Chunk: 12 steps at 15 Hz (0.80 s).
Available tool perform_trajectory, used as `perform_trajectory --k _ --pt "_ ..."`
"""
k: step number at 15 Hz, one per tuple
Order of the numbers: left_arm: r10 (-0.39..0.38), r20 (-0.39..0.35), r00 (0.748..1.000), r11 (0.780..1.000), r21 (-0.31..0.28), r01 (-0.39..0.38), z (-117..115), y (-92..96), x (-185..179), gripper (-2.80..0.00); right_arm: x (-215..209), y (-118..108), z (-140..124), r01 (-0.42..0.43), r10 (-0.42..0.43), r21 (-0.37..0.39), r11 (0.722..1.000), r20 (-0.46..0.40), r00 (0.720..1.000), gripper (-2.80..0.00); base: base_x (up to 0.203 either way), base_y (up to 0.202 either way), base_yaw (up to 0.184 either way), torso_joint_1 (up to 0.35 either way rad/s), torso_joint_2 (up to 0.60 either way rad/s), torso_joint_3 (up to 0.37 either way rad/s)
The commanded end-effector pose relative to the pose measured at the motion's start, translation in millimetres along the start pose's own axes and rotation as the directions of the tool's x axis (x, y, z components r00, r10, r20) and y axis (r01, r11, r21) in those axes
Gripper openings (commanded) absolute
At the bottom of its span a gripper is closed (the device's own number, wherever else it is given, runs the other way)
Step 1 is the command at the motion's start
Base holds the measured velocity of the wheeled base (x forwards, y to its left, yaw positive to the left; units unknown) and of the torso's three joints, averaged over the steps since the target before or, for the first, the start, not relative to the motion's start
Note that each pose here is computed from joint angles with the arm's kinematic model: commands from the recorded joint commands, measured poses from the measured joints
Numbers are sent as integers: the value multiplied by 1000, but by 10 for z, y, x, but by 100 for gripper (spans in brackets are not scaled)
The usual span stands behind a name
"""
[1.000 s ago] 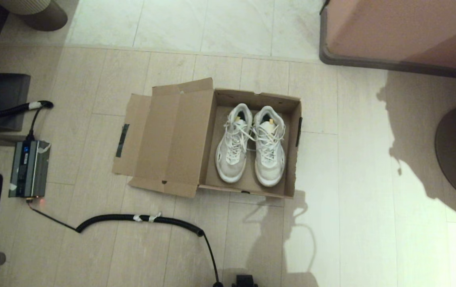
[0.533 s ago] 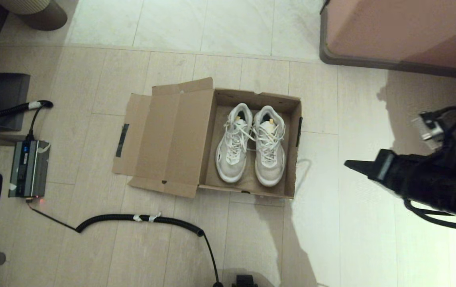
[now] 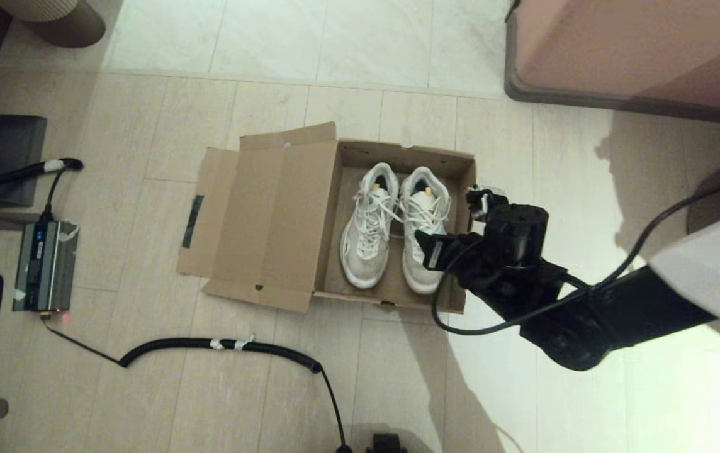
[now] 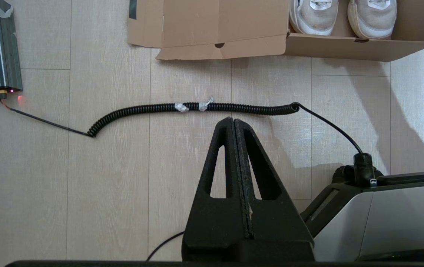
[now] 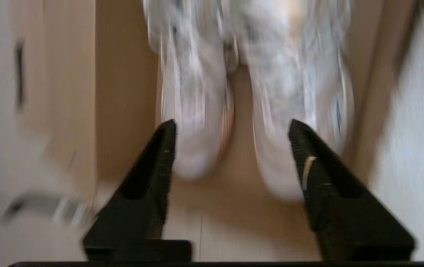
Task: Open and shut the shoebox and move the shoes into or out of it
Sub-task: Put the shoes out of the shoe box
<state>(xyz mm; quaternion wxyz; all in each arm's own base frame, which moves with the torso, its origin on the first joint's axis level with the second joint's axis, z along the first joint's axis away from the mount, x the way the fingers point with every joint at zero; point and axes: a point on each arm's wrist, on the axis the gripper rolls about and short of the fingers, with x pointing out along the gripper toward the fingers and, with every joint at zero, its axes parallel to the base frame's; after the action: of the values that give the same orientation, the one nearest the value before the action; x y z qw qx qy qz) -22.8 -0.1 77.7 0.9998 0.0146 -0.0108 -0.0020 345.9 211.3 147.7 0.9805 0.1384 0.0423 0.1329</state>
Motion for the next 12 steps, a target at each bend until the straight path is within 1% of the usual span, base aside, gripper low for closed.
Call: perform_trajectory --k 1,2,6,7,9,11,12 --pt "-1 -9 1000 1000 0 1 -21 -1 7 -280 361 129 -386 44 -42 -47 998 51 998 0 0 0 0 0 0 0" --pt "-1 -9 1000 1000 0 1 -21 -1 7 -280 452 214 -369 53 -43 -92 994 113 993 0 0 0 0 0 0 0" --pt "-1 -8 1000 1000 0 1 -20 -1 7 -280 796 367 -383 72 -30 -179 981 226 974 0 0 0 0 0 0 0" --pt "-1 -9 1000 1000 0 1 -21 -1 7 -280 885 367 -449 80 -33 -193 978 236 971 0 0 0 0 0 0 0" --pt "-1 -8 1000 1000 0 1 -20 -1 7 -280 970 352 -539 93 -44 -215 972 221 974 0 0 0 0 0 0 0" --pt "-1 -9 1000 1000 0 1 -21 -1 7 -280 1019 297 -534 109 -62 -223 969 206 977 0 0 0 0 0 0 0" --pt "-1 -9 1000 1000 0 1 -21 -1 7 -280 1060 270 -503 117 -69 -220 968 215 974 0 0 0 0 0 0 0"
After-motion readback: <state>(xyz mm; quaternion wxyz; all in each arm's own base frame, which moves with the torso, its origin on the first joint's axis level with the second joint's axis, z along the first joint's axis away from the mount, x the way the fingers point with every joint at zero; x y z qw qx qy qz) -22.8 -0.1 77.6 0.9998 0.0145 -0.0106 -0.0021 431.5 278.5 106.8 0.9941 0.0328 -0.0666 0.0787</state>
